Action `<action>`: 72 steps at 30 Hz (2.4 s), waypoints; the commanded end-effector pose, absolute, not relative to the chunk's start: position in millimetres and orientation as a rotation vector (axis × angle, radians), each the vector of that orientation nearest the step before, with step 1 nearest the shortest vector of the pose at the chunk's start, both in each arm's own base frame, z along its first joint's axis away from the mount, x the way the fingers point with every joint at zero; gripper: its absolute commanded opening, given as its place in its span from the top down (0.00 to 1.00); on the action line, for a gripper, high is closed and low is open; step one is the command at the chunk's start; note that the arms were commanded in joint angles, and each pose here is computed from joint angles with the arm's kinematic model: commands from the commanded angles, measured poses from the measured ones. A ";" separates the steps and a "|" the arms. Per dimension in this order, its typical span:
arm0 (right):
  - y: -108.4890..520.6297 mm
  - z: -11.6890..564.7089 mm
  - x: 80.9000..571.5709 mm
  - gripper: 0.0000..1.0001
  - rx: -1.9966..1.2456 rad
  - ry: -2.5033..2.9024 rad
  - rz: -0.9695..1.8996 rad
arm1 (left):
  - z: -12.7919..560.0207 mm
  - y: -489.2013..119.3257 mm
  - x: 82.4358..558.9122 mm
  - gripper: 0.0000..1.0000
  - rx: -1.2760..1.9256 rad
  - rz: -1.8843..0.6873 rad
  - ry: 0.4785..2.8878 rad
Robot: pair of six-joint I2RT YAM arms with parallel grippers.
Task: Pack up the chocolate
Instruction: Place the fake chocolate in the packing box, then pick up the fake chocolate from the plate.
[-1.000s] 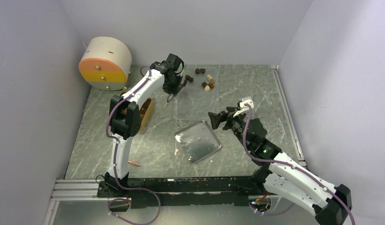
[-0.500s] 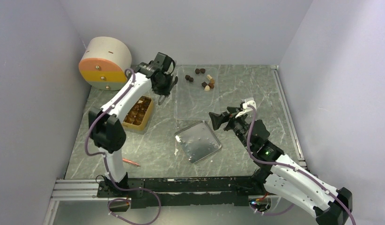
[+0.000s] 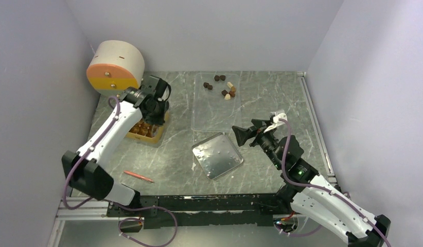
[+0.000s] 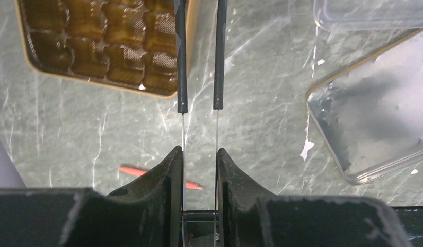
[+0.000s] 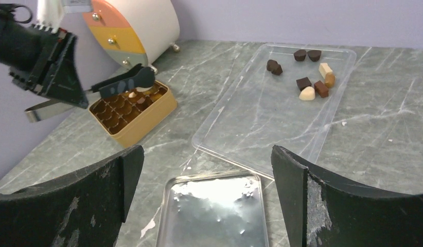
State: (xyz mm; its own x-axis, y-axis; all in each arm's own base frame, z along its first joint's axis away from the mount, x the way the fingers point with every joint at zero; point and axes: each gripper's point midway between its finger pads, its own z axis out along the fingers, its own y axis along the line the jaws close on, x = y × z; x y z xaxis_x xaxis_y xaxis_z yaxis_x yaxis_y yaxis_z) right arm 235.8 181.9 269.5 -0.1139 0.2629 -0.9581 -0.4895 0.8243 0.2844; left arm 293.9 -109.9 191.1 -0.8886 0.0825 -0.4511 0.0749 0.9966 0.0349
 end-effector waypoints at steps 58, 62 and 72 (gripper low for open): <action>166.4 278.6 237.8 0.00 -0.128 1.542 0.592 | 216.7 -171.9 380.5 0.68 0.267 -0.168 2.523; 162.7 278.6 238.3 0.00 -0.112 1.545 0.579 | 205.7 -201.8 405.5 0.68 0.351 -0.156 2.494; 163.4 283.7 242.5 0.00 -0.110 1.547 0.561 | 167.8 -251.3 450.5 0.66 0.438 -0.247 2.480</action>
State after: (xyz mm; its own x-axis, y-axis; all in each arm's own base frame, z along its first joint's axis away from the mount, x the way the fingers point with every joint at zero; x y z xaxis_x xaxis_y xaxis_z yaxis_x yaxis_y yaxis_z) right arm 240.4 165.8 260.9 -0.1126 0.2372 -0.9649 -0.4131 0.8720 0.2625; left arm 430.3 -233.5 152.3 -0.8172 0.2546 -0.5171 0.3201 0.9465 -0.0398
